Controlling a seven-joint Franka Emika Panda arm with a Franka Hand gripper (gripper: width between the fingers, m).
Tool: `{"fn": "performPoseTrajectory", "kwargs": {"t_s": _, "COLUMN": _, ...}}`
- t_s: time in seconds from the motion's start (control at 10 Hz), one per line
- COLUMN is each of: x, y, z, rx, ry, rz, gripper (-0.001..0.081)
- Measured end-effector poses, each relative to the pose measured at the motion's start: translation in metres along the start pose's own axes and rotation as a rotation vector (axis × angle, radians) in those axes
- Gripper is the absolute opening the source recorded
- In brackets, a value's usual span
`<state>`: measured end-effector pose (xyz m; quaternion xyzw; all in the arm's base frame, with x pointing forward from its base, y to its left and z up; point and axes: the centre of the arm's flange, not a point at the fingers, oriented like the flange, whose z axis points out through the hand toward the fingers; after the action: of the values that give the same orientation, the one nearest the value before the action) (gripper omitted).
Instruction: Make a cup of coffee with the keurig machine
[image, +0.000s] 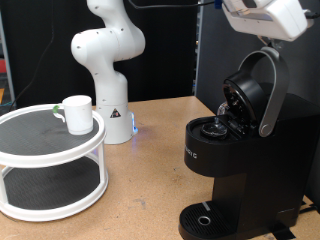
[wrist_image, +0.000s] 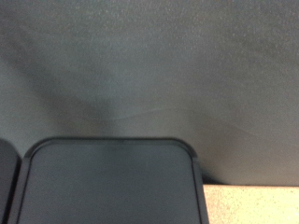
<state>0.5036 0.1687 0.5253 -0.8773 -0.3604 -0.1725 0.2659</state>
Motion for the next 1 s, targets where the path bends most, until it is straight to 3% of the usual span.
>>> {"fn": "performPoseTrajectory", "kwargs": {"t_s": 0.5, "x": -0.035, "y": 0.041, "z": -0.042, "rx": -0.070, "ry": -0.060, "rz": 0.002, "gripper": 0.0007}}
{"fn": "performPoseTrajectory", "kwargs": {"t_s": 1.0, "x": -0.074, "y": 0.084, "z": -0.046, "rx": -0.166, "ry": -0.165, "rz": 0.026, "gripper": 0.0007}}
